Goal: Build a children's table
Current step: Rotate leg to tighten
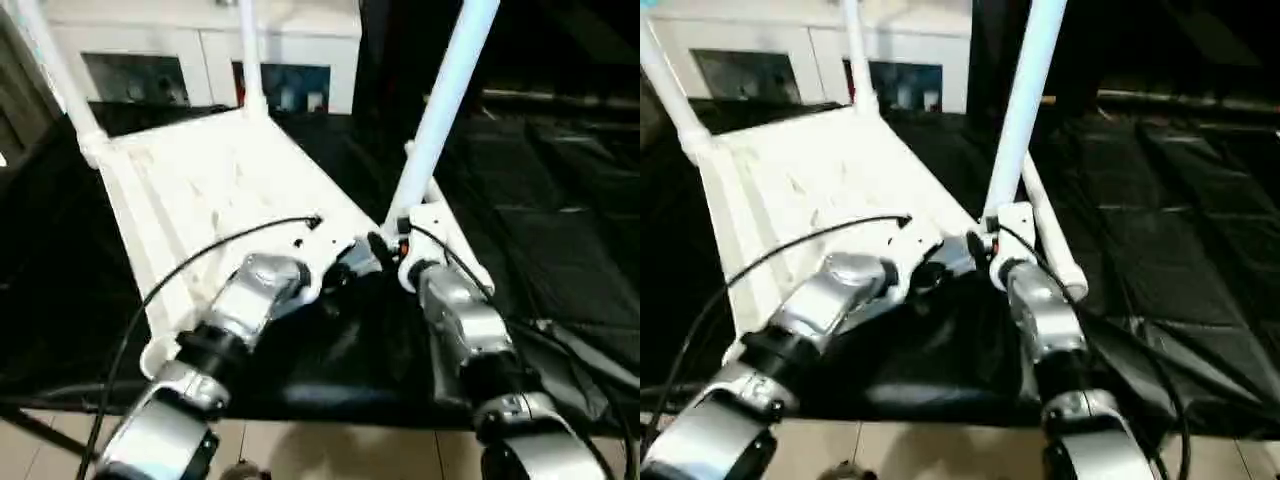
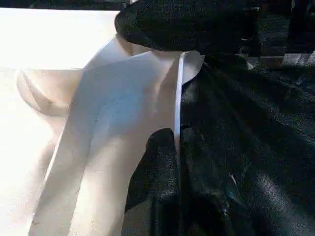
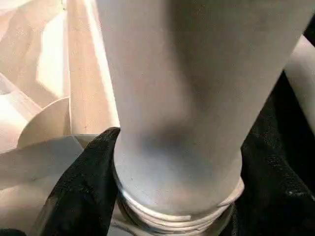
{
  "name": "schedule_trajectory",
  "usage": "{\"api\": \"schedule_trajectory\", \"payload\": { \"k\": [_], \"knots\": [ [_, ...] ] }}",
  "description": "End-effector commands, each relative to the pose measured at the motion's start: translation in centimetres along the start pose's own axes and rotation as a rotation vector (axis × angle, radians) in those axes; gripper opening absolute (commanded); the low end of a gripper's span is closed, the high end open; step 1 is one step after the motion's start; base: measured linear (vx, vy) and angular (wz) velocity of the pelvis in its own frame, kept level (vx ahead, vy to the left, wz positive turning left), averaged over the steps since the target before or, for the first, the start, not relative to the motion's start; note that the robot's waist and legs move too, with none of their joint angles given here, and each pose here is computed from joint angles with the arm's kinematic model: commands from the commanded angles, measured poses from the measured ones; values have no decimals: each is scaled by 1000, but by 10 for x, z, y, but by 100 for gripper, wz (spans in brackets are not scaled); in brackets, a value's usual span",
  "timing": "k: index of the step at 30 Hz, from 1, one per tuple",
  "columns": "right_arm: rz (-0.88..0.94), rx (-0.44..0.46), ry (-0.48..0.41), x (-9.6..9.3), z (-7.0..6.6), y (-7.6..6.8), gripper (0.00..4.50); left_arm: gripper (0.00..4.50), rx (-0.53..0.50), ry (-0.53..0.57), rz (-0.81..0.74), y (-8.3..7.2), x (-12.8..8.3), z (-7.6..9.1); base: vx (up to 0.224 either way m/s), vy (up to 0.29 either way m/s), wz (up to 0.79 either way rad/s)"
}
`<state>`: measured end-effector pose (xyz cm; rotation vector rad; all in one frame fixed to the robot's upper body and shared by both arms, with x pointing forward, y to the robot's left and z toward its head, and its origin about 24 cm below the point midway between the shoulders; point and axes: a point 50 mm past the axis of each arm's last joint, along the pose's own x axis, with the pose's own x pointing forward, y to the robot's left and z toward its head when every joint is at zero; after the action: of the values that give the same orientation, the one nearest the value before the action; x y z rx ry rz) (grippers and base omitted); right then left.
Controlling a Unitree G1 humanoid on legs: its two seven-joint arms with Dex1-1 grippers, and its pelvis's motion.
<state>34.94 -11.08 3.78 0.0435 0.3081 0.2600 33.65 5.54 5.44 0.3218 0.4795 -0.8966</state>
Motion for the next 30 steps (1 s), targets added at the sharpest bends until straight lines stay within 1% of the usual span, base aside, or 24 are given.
{"api": "schedule_trajectory", "payload": {
  "k": [1, 2, 3, 5, 6, 8, 9, 10, 11, 12, 13, 15, 16, 17, 18, 19, 20, 22, 23, 24, 26, 30],
  "knots": [
    [39, 78, 81, 3, -20, 17, 276, 0, -16, -54, 4, -7, 8, 12, 0, 0, 0],
    [39, 81, 79, 3, -20, 17, 276, 0, -16, -54, 5, -7, 9, 13, 0, 0, 0],
    [38, 87, 76, 4, -19, 17, 310, 0, -15, -54, 6, -8, 9, 13, 0, 0, 0],
    [47, 95, 59, 5, -16, 17, 345, 0, -5, -59, -4, -8, 9, 13, 0, 0, 0],
    [47, 95, 58, 5, -15, 17, 348, 0, -5, -60, -4, -8, 9, 13, 0, 0, 0],
    [55, 80, 37, 6, -10, 15, 372, 0, 1, -66, -14, -8, 8, 12, 0, 0, 0],
    [66, 57, 16, 6, -6, 13, 372, 0, 11, -75, -25, -7, 6, 12, 0, 0, 0],
    [73, 46, 7, 6, -3, 12, 382, 0, 17, -79, -31, -7, 5, 12, 0, 0, 0],
    [85, 7, -28, 4, 6, 7, 390, 0, 35, -97, -60, -5, 1, 12, 0, 0, 0],
    [89, -9, -41, 3, 10, 4, 408, 0, 40, -101, -70, -5, -1, 11, 0, 0, 0],
    [101, -34, -57, 1, 14, -1, 408, 0, 55, -108, -83, -3, -4, 10, 0, 0, 0],
    [133, -80, -70, -4, 19, -6, 431, 0, 67, -115, -101, -1, -8, 8, 0, 0, 0],
    [184, -128, -67, -9, 22, -11, 440, 0, 71, -108, -104, 3, -12, 5, 0, 0, 0],
    [225, -161, -59, -14, 23, -14, 440, 0, 76, -107, -106, 6, -15, 4, 0, 0, 0],
    [274, -204, -43, -20, 23, -17, 447, 0, 76, -102, -110, 8, -18, 2, 0, 0, 0],
    [290, -220, -38, -22, 23, -18, 447, 0, 79, -101, -112, 9, -19, 1, 0, 0, 0],
    [352, -291, -17, -31, 22, -23, 447, 0, 93, -101, -123, 12, -23, -1, 0, 0, 0],
    [422, -367, 22, -42, 19, -31, 447, 0, 118, -119, -181, 13, -30, -2, 0, 0, 0],
    [432, -376, 25, -44, 19, -32, 447, 0, 123, -123, -197, 12, -31, -2, 0, 0, 0],
    [481, -406, 41, -50, 19, -35, 447, 0, 143, -140, -275, 8, -38, -3, 0, 0, 0],
    [532, -430, 59, -56, 19, -37, 447, 0, 162, -150, -361, 3, -44, -4, 0, 0, 0],
    [617, -456, 99, -64, 17, -37, 447, 0, 187, -111, -492, -4, -55, -10, 0, 0, 0]
  ]
}}
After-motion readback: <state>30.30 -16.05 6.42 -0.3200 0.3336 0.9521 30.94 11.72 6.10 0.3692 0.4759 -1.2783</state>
